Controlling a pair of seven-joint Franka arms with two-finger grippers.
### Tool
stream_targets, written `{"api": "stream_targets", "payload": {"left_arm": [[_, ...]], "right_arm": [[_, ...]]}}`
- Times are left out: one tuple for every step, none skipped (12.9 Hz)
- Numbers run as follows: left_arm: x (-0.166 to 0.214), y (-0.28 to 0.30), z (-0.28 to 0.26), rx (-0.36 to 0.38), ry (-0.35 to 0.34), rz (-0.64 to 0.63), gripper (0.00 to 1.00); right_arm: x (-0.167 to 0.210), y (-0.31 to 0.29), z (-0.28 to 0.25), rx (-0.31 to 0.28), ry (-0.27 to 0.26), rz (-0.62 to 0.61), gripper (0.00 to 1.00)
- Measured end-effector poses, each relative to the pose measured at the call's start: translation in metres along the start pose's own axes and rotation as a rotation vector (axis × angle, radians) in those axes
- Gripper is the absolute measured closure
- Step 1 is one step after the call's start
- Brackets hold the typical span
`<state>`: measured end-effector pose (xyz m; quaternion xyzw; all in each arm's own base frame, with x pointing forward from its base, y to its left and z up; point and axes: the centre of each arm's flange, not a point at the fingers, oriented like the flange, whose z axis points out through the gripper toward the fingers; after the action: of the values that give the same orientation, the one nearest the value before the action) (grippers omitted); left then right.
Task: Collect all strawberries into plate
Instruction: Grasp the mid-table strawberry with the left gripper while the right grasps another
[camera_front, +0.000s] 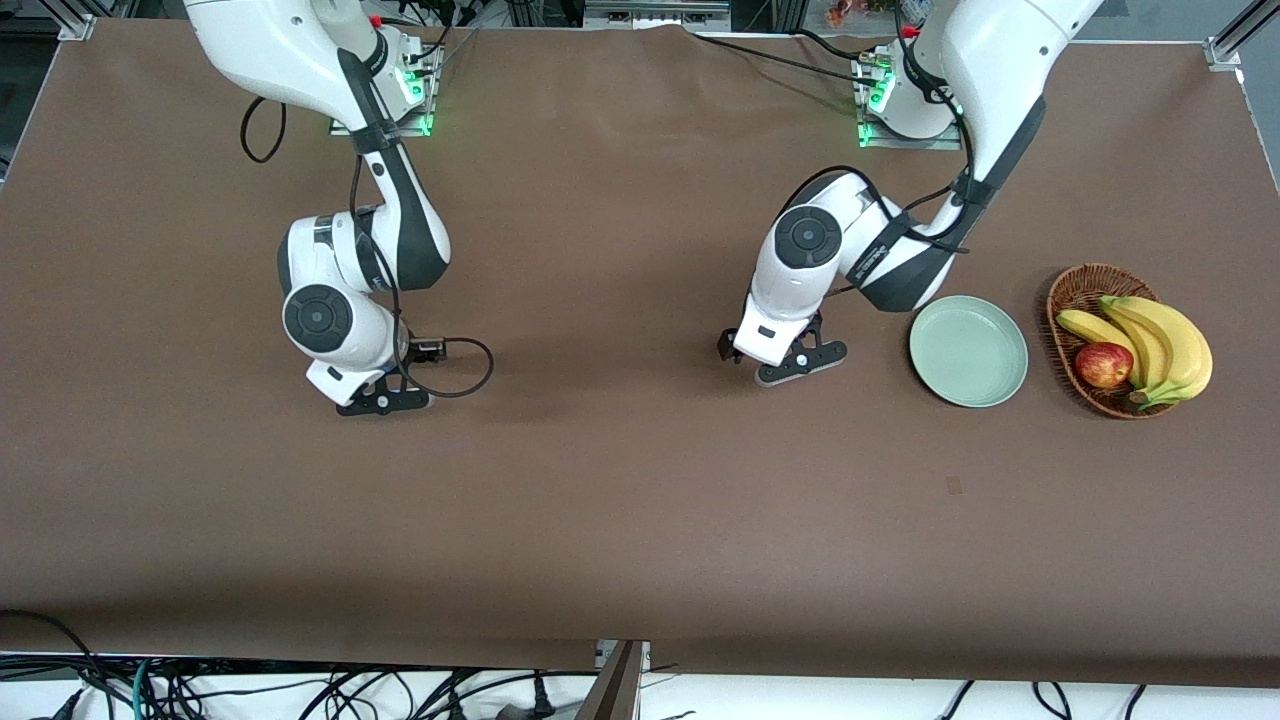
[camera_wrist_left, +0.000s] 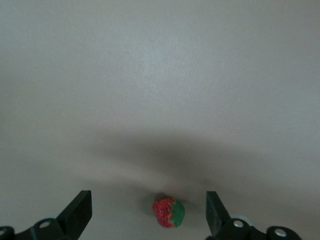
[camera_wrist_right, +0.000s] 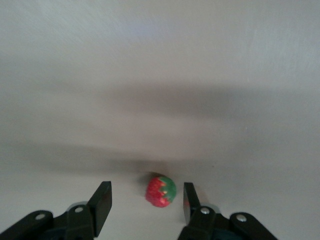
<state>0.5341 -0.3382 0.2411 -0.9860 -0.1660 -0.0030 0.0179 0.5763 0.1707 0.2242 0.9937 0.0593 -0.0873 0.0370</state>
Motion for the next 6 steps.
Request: {"api": "stream_targets", "payload": {"left_arm": [[-0.004, 0.004, 0.011, 0.007, 0.014, -0.005, 0.00], [-0.009, 0.007, 0.021, 0.011, 0.026, -0.013, 0.00], [-0.012, 0.009, 0.031, 0.012, 0.030, -0.019, 0.00], [-0.016, 0.010, 0.038, 0.016, 0.026, -0.019, 0.00], [-0.019, 0.012, 0.044, 0.020, 0.018, -0.016, 0.00], [-0.023, 0.013, 0.048, 0.023, 0.010, -0.020, 0.00]], "right_arm": [[-0.007, 0.003, 0.011, 0.012, -0.002, 0.011, 0.34], [-0.012, 0.004, 0.018, 0.027, -0.006, 0.019, 0.34], [-0.016, 0.005, 0.023, 0.035, -0.006, 0.023, 0.34], [-0.018, 0.007, 0.028, 0.039, -0.001, 0.025, 0.34], [-0.021, 0.008, 0.033, 0.038, 0.006, 0.027, 0.34], [-0.024, 0.010, 0.039, 0.035, 0.013, 0.029, 0.34]]}}
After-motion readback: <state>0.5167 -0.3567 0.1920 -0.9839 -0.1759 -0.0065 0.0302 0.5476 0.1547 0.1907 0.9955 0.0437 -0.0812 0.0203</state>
